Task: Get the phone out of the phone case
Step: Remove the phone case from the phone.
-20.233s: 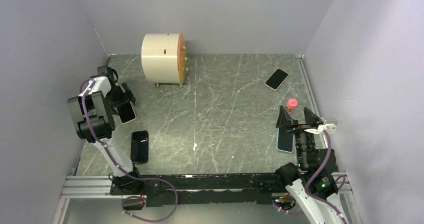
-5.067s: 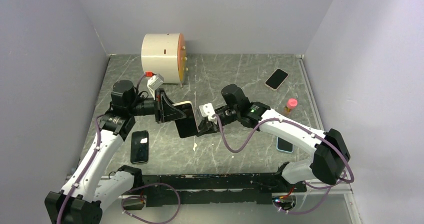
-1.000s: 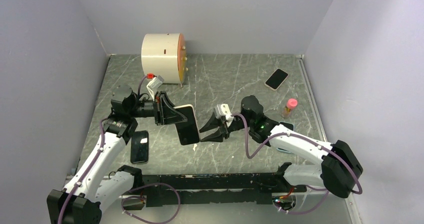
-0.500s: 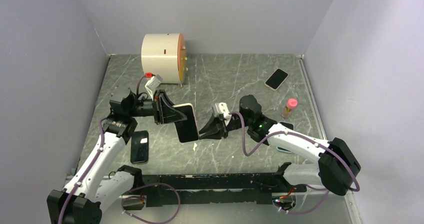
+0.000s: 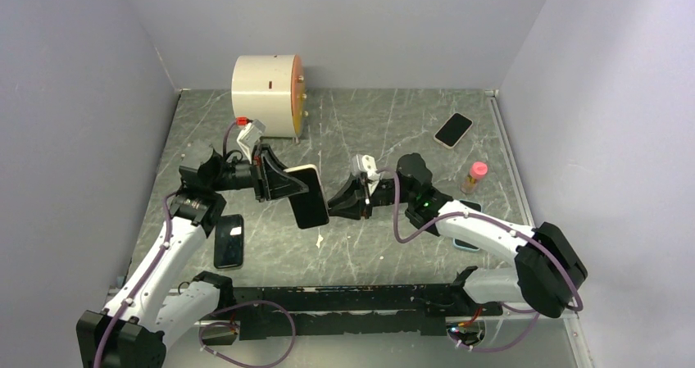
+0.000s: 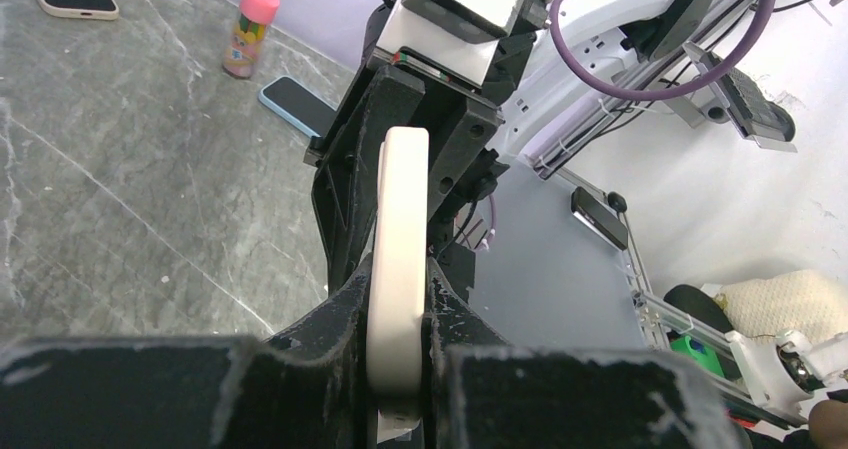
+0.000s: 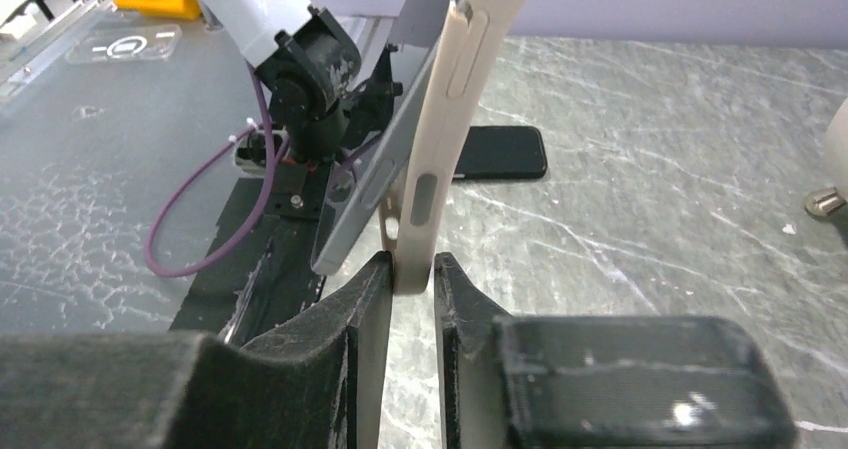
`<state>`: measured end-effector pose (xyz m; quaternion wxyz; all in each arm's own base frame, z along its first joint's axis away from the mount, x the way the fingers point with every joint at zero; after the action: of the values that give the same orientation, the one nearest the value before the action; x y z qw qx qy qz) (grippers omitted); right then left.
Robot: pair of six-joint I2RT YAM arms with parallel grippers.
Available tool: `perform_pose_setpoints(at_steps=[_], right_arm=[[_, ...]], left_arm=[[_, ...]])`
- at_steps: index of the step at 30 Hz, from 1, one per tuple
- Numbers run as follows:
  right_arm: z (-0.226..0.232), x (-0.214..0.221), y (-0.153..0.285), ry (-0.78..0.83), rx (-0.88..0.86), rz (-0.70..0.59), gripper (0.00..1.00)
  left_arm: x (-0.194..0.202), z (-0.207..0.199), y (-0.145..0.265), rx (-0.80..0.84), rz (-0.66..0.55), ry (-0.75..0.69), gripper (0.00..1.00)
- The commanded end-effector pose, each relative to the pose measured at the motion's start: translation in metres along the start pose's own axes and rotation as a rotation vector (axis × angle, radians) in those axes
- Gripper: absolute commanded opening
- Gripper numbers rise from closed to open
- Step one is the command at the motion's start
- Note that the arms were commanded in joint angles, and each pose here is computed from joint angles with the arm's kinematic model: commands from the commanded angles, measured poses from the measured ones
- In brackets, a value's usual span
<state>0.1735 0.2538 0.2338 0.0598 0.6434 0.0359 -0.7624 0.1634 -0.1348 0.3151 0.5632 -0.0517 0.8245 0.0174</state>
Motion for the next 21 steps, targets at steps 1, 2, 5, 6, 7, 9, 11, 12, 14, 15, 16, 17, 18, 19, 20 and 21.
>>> perform_pose_setpoints(at_steps=[1, 2, 5, 6, 7, 9, 11, 12, 14, 15, 16, 17, 18, 19, 20, 21], right_arm=[[-0.002, -0.037, -0.001, 0.101, 0.032, -0.160, 0.26], [0.000, -0.039, -0.001, 0.098, 0.022, -0.171, 0.27], [0.004, -0.045, 0.000, 0.095, 0.008, -0.197, 0.31], [0.004, -0.047, 0.000, 0.091, 0.002, -0.200, 0.31], [0.005, -0.048, 0.000, 0.087, -0.003, -0.202, 0.31], [0.006, -0.051, 0.000, 0.081, -0.006, -0.209, 0.32], [0.006, -0.052, 0.000, 0.075, 0.002, -0.220, 0.32], [0.005, -0.051, 0.000, 0.068, 0.007, -0.223, 0.32], [0.003, -0.051, 0.001, 0.051, 0.020, -0.230, 0.31], [0.001, -0.050, 0.002, 0.036, 0.027, -0.233, 0.31], [0.000, -0.049, 0.002, 0.024, 0.031, -0.236, 0.31], [-0.002, -0.048, 0.003, 0.005, 0.038, -0.237, 0.31], [-0.004, -0.047, 0.004, -0.008, 0.042, -0.239, 0.30], [-0.005, -0.047, 0.006, -0.016, 0.046, -0.245, 0.30], [-0.006, -0.047, 0.006, -0.028, 0.049, -0.249, 0.30], [-0.006, -0.047, 0.007, -0.036, 0.049, -0.252, 0.30]], left_arm=[[-0.001, -0.008, -0.006, 0.052, 0.011, 0.024, 0.03], [0.000, -0.007, -0.007, 0.046, 0.010, 0.028, 0.03], [0.004, -0.003, -0.010, 0.017, 0.004, 0.034, 0.03], [0.004, -0.002, -0.010, 0.009, 0.000, 0.033, 0.03], [0.006, 0.000, -0.011, 0.002, -0.003, 0.039, 0.03], [0.007, 0.003, -0.014, -0.008, -0.012, 0.042, 0.02], [0.009, 0.008, -0.016, -0.021, -0.020, 0.044, 0.02], [0.010, 0.010, -0.017, -0.027, -0.023, 0.046, 0.03], [0.012, 0.016, -0.019, -0.040, -0.031, 0.052, 0.03], [0.013, 0.018, -0.020, -0.043, -0.035, 0.055, 0.02], [0.014, 0.020, -0.021, -0.049, -0.039, 0.057, 0.03], [0.015, 0.023, -0.022, -0.061, -0.043, 0.059, 0.02], [0.017, 0.026, -0.022, -0.076, -0.043, 0.061, 0.03], [0.019, 0.028, -0.023, -0.086, -0.041, 0.062, 0.03], [0.021, 0.031, -0.023, -0.095, -0.041, 0.064, 0.02], [0.023, 0.033, -0.024, -0.104, -0.044, 0.063, 0.02]])
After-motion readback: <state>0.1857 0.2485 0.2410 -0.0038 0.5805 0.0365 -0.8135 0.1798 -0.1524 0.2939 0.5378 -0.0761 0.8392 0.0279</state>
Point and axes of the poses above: each gripper's point midway between its finger pads, its own y axis back along the fingers, its own z axis along the line the jaws close on, x = y × z, the point moved 9 cm from there along y, back along the fingers, and after that the axes turned 9 degrees about -y, right-handed, at the moved point
